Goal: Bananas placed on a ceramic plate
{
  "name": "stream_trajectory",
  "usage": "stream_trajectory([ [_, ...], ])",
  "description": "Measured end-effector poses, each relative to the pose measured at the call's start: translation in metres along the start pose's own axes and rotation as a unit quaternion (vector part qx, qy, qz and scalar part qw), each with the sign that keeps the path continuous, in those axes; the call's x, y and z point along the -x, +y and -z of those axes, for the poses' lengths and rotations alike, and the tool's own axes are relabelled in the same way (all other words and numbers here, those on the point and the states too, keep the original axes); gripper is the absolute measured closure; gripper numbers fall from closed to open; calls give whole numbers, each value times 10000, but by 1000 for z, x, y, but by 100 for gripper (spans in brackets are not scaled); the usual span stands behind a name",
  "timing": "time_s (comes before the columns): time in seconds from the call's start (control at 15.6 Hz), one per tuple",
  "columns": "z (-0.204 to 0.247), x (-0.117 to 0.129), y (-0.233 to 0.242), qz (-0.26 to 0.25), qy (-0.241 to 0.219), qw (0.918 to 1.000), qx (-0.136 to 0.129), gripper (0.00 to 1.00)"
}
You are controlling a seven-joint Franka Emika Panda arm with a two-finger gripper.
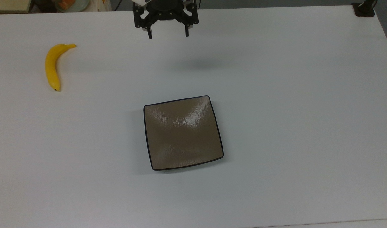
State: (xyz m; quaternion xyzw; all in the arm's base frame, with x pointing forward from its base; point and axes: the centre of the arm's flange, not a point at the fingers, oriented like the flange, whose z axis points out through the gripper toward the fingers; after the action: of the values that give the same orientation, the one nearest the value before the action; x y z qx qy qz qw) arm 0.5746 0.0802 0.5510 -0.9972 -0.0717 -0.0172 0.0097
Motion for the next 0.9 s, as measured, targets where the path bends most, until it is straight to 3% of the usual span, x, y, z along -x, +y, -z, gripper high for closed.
stream_trajectory([
  [0.9, 4, 3, 4, -32, 28, 10000, 5, 0],
])
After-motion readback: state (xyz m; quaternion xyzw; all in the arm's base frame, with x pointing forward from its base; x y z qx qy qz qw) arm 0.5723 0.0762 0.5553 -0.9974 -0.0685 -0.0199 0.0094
